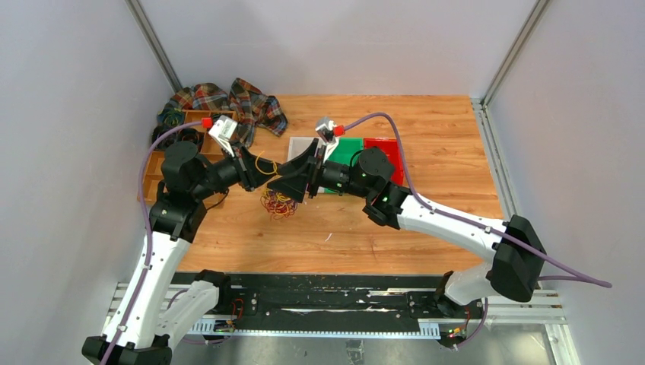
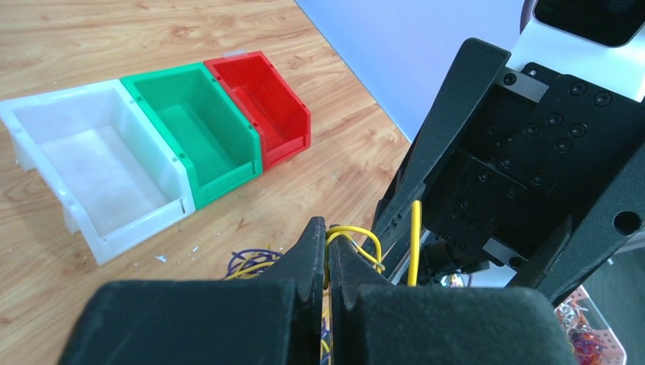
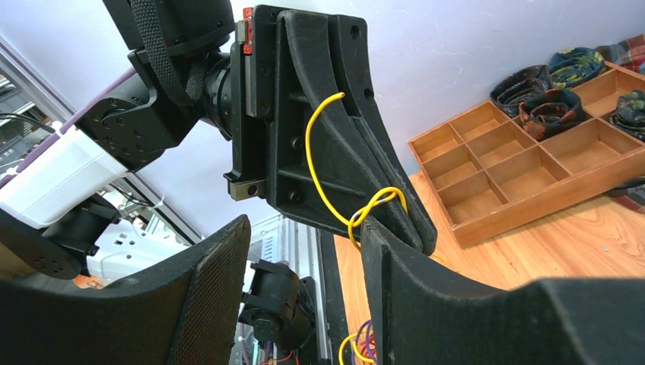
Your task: Untangle the cables
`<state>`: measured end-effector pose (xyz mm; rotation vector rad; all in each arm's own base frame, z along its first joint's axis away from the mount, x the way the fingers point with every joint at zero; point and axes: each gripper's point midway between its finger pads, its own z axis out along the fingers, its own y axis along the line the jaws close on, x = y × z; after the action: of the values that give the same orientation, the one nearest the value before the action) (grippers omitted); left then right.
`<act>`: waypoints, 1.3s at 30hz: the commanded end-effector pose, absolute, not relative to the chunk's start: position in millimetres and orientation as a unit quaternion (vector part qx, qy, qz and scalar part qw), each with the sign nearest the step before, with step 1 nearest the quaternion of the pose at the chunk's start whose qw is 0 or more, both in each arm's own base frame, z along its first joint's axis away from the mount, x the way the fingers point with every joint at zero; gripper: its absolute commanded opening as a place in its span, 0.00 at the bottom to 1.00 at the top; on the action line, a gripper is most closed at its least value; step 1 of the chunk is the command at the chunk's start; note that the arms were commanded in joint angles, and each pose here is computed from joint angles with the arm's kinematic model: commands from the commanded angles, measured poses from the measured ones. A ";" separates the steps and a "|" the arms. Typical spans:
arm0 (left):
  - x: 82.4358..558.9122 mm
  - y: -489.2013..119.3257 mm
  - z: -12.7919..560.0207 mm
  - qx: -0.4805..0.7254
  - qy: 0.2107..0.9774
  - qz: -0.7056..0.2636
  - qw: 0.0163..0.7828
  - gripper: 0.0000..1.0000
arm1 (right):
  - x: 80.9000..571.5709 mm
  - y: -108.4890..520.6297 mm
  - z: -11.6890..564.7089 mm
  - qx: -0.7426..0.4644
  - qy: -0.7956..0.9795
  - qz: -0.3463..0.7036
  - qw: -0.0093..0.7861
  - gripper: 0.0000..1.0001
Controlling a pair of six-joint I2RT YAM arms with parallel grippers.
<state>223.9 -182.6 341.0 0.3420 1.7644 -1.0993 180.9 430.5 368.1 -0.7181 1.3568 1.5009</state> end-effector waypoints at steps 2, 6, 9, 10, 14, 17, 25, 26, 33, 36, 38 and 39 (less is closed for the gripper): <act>210.3 -187.0 374.0 0.148 0.700 -0.481 0.506 0.01 | 172.0 432.1 390.0 -0.300 0.523 0.635 0.482 0.55; 206.9 -187.2 378.7 0.148 0.697 -0.487 0.506 0.01 | 172.6 425.3 388.0 -0.293 0.527 0.632 0.487 0.55; 205.9 -187.5 380.1 0.148 0.695 -0.489 0.506 0.01 | 168.7 428.8 389.1 -0.298 0.521 0.644 0.475 0.54; 205.6 -187.5 380.3 0.147 0.695 -0.489 0.506 0.01 | 165.6 431.5 389.4 -0.303 0.516 0.651 0.467 0.54; 203.8 -187.1 384.8 0.148 0.691 -0.491 0.509 0.01 | 157.3 441.0 387.7 -0.314 0.501 0.679 0.435 0.51; 203.7 -186.5 385.3 0.147 0.691 -0.489 0.511 0.01 | 151.0 444.2 389.4 -0.315 0.488 0.701 0.414 0.50; 206.4 -185.4 384.9 0.147 0.691 -0.483 0.517 0.01 | 138.6 446.7 399.7 -0.319 0.459 0.735 0.383 0.41; 207.7 -184.8 384.5 0.147 0.692 -0.479 0.519 0.01 | 134.6 444.3 403.5 -0.321 0.452 0.741 0.379 0.40; 222.0 -174.4 377.9 0.151 0.702 -0.427 0.549 0.01 | 113.1 410.0 408.4 -0.306 0.433 0.761 0.374 0.27; 231.2 -169.1 373.5 0.135 0.710 -0.409 0.557 0.01 | 105.7 392.1 420.9 -0.292 0.409 0.775 0.383 0.24; 236.3 -167.4 370.1 0.123 0.716 -0.405 0.555 0.01 | 101.3 383.6 430.5 -0.288 0.389 0.787 0.382 0.23; 238.4 -166.3 368.8 0.117 0.719 -0.402 0.555 0.01 | 99.4 380.4 435.4 -0.287 0.380 0.793 0.380 0.22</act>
<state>221.2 -176.8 363.5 0.3363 1.7140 -1.0468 126.2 411.8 386.8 -0.7023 1.2106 1.9239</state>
